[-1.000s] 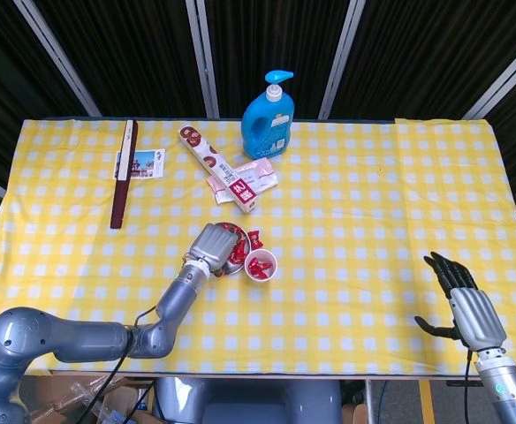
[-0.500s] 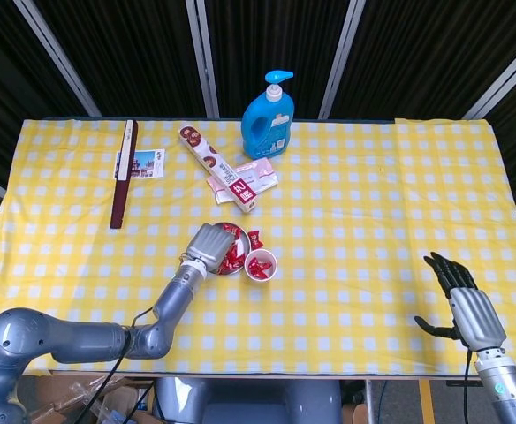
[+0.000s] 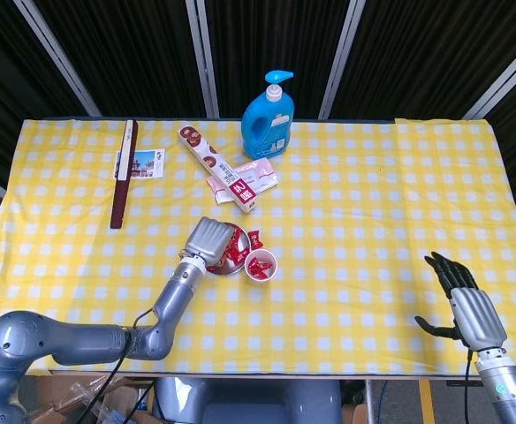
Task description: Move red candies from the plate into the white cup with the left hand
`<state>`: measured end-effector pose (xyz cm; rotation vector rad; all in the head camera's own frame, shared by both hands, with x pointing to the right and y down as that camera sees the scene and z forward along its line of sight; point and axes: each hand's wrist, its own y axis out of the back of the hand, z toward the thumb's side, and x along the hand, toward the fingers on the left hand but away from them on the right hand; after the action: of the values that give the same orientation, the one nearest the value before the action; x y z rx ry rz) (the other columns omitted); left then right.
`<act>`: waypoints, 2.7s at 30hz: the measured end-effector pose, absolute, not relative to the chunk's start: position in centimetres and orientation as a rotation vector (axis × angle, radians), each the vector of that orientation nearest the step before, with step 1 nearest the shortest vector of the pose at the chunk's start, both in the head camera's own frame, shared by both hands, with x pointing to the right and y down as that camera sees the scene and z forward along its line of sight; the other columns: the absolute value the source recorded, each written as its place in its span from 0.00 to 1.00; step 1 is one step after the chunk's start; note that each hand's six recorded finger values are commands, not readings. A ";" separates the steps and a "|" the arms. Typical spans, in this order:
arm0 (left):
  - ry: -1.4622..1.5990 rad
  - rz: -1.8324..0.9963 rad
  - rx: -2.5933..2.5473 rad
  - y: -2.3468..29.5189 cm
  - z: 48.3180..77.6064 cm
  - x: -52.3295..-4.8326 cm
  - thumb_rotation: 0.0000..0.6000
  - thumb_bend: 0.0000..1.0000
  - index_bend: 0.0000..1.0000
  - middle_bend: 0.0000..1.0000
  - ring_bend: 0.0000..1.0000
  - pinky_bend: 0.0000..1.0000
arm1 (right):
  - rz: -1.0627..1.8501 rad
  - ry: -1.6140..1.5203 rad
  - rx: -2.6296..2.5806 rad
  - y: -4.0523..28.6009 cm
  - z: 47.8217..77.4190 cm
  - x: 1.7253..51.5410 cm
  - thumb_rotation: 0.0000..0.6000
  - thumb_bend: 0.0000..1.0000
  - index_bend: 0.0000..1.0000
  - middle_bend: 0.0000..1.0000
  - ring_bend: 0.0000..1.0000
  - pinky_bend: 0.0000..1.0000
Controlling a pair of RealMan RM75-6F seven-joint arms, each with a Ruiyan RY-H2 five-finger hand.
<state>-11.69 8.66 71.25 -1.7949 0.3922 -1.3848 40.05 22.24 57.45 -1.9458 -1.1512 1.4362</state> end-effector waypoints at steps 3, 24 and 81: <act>0.422 -1.372 -1.791 8.0 70.4 -11.8 1.00 0.44 0.56 0.63 0.80 0.88 | 1.436 -1.150 -1.944 22.2 57.4 40.0 1.00 0.28 0.00 0.00 0.00 0.00; 0.514 -1.163 -1.890 7.6 63.4 -8.3 1.00 0.44 0.55 0.62 0.80 0.88 | 1.433 -1.157 -1.938 22.2 57.4 40.1 1.00 0.28 0.00 0.00 0.00 0.00; 0.387 -1.483 -1.781 8.6 68.4 -15.8 1.00 0.19 0.20 0.21 0.79 0.88 | 1.436 -1.154 -1.942 22.3 57.4 40.0 1.00 0.28 0.00 0.00 0.00 0.00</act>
<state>-15.83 8.55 68.39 -1.7807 0.3874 -1.4830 40.00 22.27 57.42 -1.9421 -1.1539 1.4359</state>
